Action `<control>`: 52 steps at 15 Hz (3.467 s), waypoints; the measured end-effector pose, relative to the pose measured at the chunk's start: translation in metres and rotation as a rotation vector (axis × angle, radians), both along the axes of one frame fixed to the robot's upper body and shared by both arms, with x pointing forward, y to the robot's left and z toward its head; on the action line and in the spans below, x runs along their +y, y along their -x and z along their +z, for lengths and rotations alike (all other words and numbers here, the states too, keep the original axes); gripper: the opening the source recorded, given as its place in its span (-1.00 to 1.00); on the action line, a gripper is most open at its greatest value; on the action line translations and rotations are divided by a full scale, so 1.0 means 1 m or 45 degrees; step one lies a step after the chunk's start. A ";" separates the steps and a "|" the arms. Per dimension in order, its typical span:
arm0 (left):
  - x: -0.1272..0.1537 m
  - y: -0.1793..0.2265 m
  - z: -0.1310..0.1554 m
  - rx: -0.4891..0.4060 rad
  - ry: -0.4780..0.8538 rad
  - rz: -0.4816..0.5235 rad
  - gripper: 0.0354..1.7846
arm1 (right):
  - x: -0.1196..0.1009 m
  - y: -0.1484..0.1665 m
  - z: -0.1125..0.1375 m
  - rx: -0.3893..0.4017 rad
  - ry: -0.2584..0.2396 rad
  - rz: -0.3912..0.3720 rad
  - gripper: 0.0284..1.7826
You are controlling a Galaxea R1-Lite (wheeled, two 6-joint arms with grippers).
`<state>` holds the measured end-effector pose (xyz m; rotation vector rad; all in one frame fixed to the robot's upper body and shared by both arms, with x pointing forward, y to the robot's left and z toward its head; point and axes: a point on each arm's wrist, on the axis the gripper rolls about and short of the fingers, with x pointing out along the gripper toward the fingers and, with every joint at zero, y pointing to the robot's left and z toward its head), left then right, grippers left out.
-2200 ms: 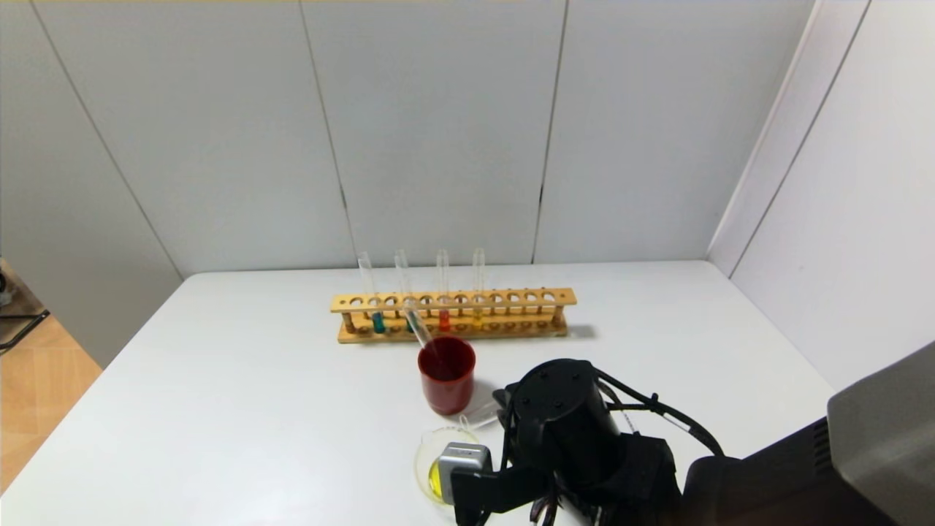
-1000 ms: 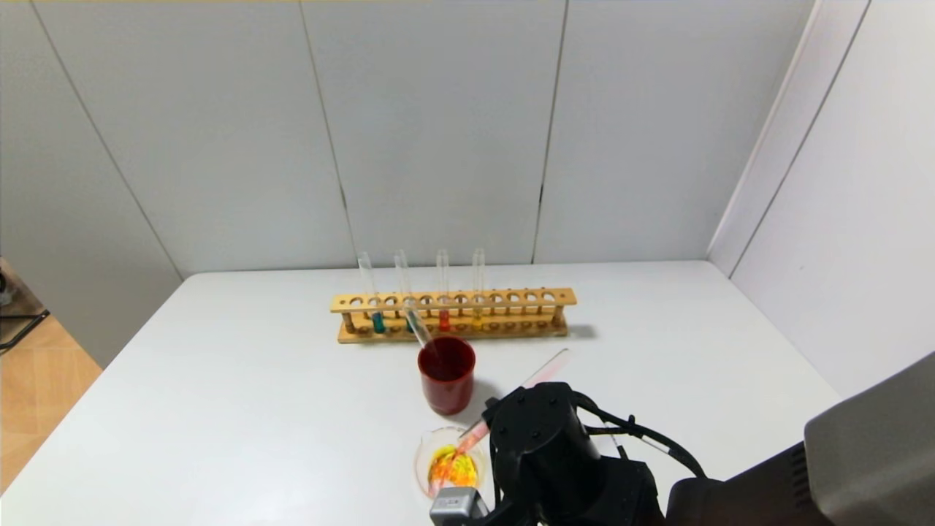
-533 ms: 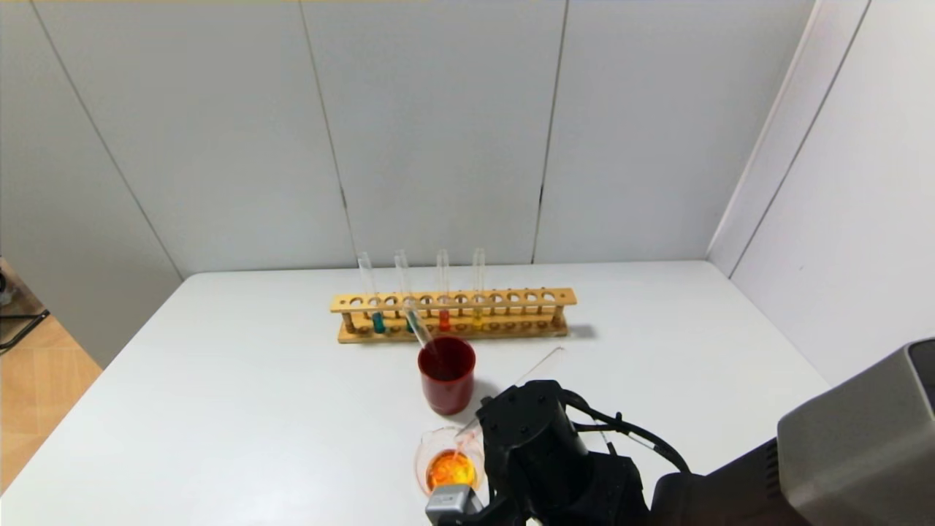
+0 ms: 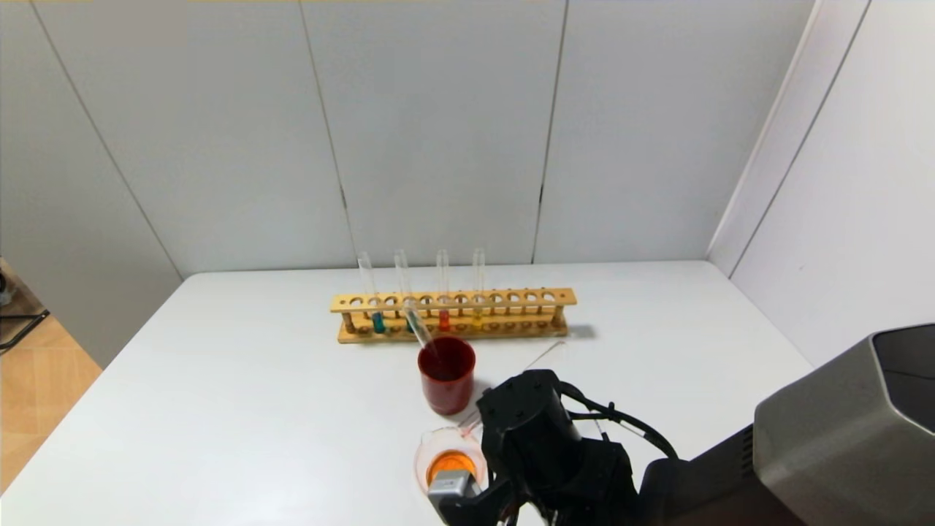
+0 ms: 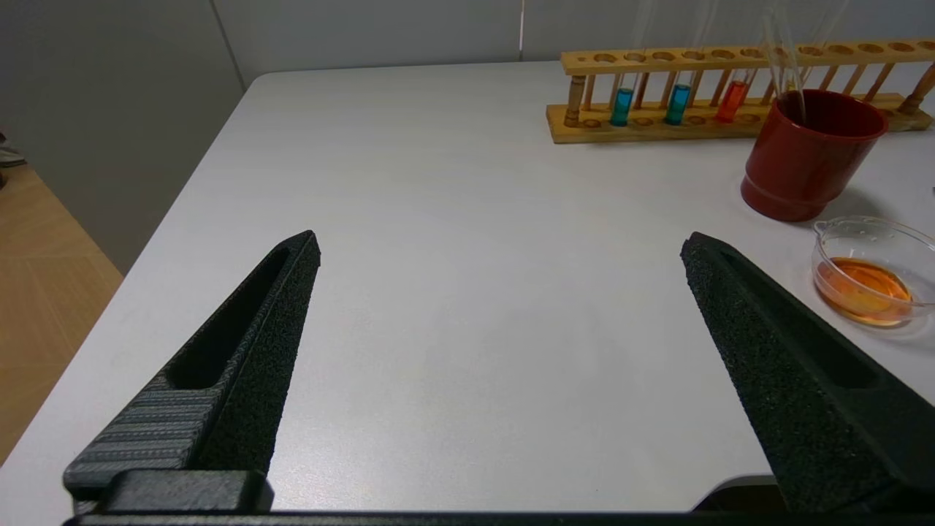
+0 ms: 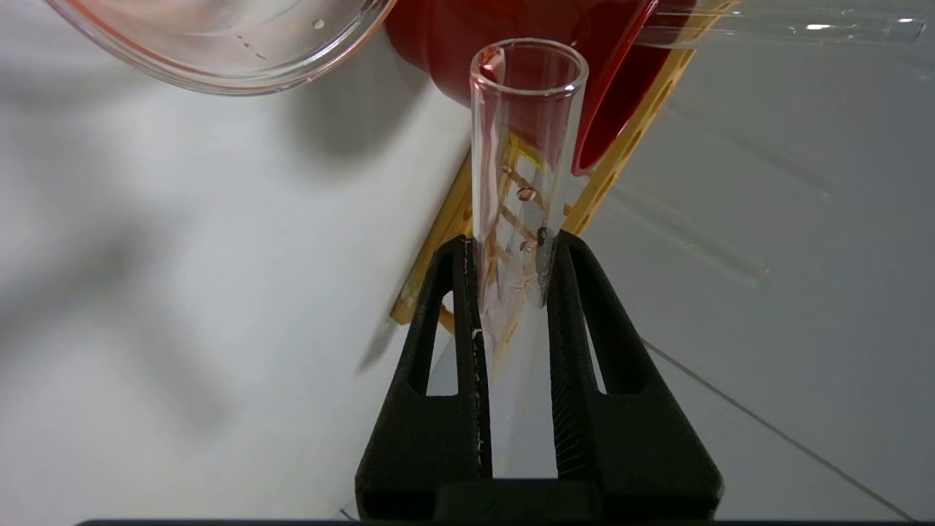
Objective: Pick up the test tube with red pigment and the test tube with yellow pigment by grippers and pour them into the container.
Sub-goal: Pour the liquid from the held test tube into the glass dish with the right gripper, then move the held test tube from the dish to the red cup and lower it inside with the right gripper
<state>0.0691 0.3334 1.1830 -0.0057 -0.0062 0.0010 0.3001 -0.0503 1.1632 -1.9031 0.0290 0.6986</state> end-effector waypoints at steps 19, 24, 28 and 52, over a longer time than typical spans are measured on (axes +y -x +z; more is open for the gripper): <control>0.000 0.000 0.000 0.000 0.000 0.001 0.96 | 0.009 0.001 0.000 -0.077 0.112 0.048 -0.66; 0.000 0.000 0.000 -0.001 -0.001 0.001 0.96 | 0.013 0.001 0.004 -0.090 -0.047 0.005 -0.66; 0.000 0.000 0.000 0.000 0.000 0.000 0.96 | 0.032 0.005 0.022 -0.080 -0.448 -0.050 -0.66; 0.000 0.000 0.000 0.000 -0.001 0.001 0.96 | 0.021 0.008 0.107 0.511 -2.164 -0.580 -0.66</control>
